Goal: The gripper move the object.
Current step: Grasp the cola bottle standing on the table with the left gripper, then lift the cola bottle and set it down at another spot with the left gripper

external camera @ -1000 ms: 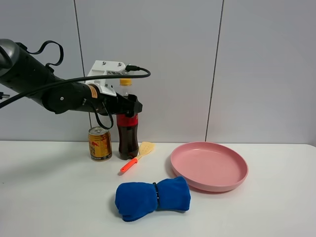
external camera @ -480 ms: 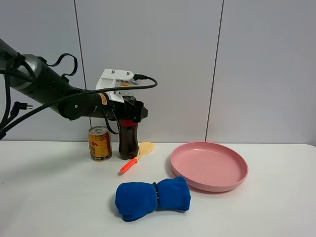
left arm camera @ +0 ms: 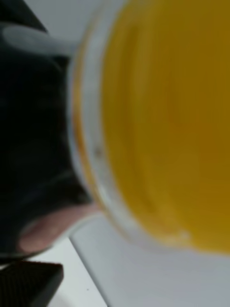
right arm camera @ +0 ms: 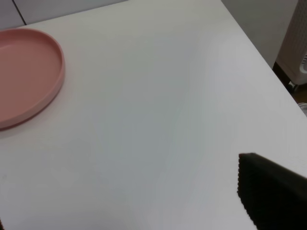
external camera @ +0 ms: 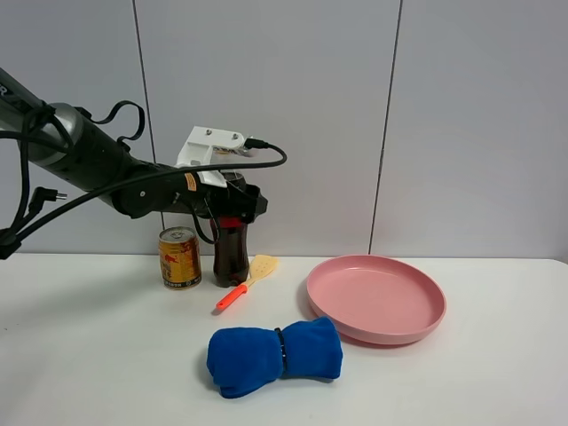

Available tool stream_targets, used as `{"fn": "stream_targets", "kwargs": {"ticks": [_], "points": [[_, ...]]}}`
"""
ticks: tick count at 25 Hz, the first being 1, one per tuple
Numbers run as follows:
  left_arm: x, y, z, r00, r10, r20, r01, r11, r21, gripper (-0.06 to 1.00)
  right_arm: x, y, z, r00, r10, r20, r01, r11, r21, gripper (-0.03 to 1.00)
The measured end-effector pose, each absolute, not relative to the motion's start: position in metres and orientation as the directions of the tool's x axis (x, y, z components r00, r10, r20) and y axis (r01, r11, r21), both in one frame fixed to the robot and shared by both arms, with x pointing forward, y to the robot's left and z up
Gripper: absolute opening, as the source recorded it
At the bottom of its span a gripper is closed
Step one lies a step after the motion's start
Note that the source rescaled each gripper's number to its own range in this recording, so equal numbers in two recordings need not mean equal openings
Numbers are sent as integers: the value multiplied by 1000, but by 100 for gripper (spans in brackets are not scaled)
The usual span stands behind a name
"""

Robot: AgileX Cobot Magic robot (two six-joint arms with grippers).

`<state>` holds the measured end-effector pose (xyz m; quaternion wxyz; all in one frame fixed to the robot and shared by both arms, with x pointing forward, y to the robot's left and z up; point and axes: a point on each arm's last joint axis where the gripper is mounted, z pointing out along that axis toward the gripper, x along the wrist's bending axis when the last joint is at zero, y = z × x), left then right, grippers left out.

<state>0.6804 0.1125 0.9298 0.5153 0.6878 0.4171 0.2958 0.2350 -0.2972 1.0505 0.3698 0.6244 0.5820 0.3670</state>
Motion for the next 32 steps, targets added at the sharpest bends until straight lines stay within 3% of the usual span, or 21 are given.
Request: {"fn": "stream_targets", "kwargs": {"ticks": [3,4,13,22,32], "points": [[680,112,930,478,878,-22,267,-121,956,11,235,-297,1050,53,998,28,455,-49,889,100],[681,112,930,478,878,-22,264,-120,957,0,235,-297,1050,53,998,28,455,-49,889,100],[662,83,942,536,844,-3,269,-168,948,1,235,-297,1050,53,998,28,455,-49,889,100],[617,55,1036,632,733,253,28,-348,937,1,235,-297,1050,53,998,28,455,-49,889,100],[551,35,1088,686,665,295,97,-486,869,1,235,-297,1050,53,998,28,455,-49,889,100]]}}
